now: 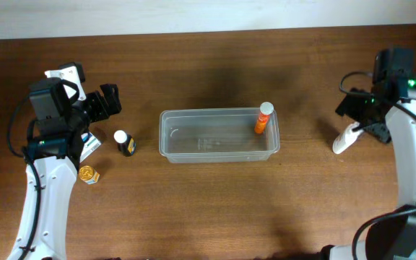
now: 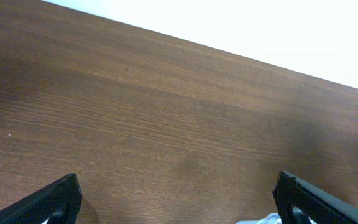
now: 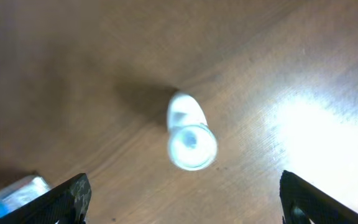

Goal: Pack container
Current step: 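Move the right gripper to the white spray bottle and grasp it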

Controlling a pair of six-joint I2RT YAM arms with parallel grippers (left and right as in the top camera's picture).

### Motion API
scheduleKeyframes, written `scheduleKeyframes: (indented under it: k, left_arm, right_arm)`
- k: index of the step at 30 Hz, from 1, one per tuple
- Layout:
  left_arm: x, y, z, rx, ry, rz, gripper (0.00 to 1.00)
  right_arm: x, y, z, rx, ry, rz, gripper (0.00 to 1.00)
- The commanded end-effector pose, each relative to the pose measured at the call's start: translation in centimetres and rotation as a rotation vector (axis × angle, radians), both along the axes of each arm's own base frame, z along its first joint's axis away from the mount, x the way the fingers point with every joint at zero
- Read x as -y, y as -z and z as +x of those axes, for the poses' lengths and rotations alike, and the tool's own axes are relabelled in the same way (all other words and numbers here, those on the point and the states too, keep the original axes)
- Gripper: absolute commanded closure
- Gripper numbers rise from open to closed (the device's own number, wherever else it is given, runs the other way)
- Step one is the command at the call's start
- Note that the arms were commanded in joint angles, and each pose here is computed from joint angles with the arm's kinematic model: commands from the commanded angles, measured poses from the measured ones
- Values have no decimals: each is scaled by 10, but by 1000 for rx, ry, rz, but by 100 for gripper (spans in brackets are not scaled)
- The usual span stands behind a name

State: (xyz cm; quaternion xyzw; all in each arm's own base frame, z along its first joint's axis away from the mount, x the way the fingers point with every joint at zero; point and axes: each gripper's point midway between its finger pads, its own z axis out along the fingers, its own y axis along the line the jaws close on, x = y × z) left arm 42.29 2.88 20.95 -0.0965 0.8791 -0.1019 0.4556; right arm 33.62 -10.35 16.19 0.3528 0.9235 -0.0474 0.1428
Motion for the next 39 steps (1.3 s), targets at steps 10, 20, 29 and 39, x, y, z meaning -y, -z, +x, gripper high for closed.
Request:
scheduleKeyframes:
  k: [10, 20, 29, 39]
  left_arm:
    - [-3, -10, 4, 24, -2, 18, 1]
    - [-3, -10, 4, 24, -2, 18, 1]
    - [-3, -10, 4, 24, -2, 18, 1]
    - [-3, -10, 4, 24, -2, 18, 1]
  right_arm:
    - [1, 57, 2, -2, 34, 21, 22]
    - [6, 57, 10, 34, 38, -3, 53]
    - [10, 56, 9, 32, 44, -21, 67]
    - [9, 40, 24, 69, -56, -71, 75]
